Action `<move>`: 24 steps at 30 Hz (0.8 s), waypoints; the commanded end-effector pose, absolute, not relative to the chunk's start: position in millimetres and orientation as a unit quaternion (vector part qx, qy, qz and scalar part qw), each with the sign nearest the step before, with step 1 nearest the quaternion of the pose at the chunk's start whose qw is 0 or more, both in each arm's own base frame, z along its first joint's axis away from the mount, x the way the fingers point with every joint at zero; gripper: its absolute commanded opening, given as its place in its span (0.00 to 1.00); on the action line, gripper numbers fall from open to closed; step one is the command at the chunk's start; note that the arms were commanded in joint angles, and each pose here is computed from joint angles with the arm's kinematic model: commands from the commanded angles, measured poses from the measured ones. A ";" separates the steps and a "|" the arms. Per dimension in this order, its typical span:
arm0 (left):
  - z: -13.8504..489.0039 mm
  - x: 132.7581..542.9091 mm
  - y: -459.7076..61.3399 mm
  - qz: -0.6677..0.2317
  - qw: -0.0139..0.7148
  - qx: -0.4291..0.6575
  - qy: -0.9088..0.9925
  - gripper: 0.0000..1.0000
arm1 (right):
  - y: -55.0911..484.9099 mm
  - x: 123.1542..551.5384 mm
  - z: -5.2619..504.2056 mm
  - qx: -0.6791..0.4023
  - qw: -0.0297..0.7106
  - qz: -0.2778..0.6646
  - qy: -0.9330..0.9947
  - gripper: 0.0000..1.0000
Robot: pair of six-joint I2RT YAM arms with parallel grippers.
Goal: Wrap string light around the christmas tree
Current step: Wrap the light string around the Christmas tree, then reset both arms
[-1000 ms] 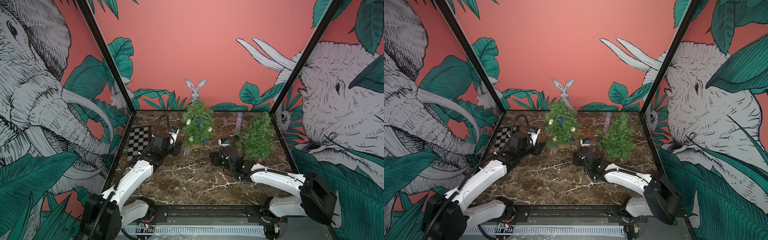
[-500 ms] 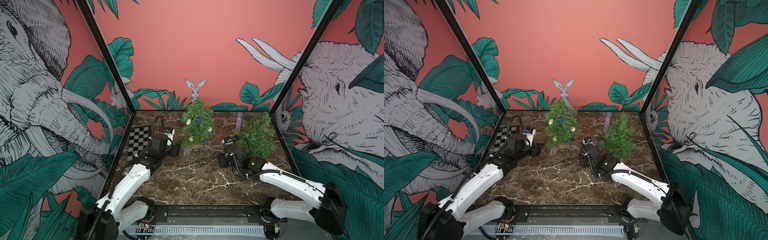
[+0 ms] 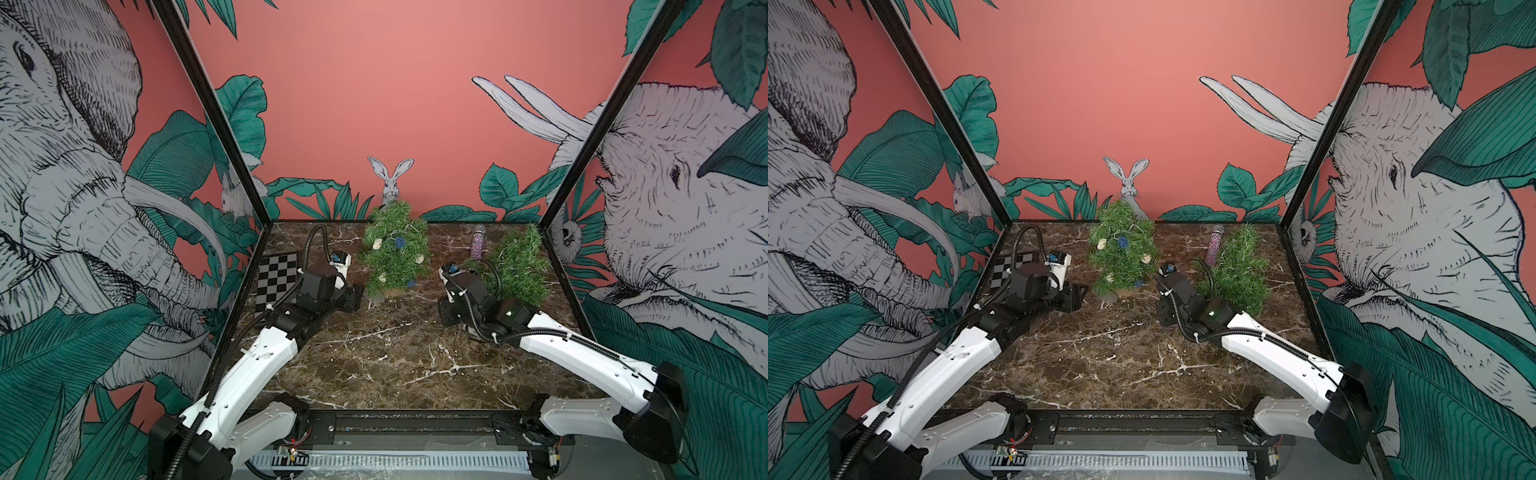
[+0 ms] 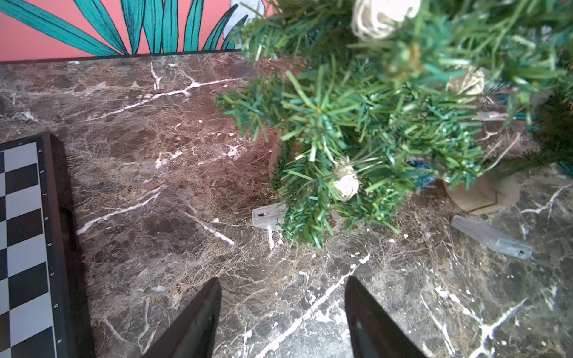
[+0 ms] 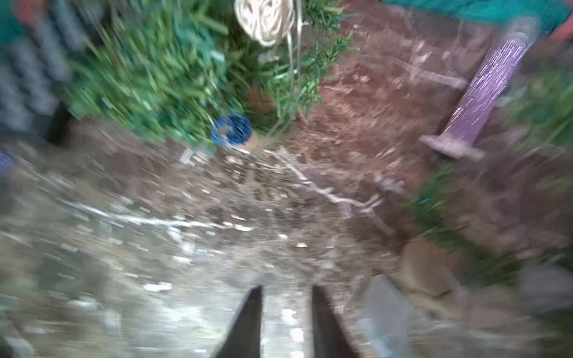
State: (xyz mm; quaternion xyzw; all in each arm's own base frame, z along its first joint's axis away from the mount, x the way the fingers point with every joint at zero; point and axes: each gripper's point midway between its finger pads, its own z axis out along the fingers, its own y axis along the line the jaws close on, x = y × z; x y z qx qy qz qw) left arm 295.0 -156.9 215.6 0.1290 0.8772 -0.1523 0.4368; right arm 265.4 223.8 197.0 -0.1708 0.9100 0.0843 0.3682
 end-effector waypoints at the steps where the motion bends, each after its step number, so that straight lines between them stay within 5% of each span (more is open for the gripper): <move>1: 222.9 289.6 -147.3 -0.128 0.456 0.128 0.871 0.65 | 201.7 260.8 236.7 -0.168 0.412 0.071 0.893 0.09; 13: 244.8 294.9 -141.5 -0.109 0.484 0.130 0.859 0.66 | 149.0 212.9 381.0 -0.149 0.481 0.120 0.856 0.17; 20: 245.7 306.6 -161.5 -0.142 0.473 0.137 0.859 0.65 | 148.2 252.7 490.0 -0.148 0.559 0.062 0.814 0.24; 24: 253.8 308.9 -161.2 -0.137 0.480 0.139 0.855 0.65 | 95.2 284.8 550.1 -0.054 0.613 -0.014 0.788 0.24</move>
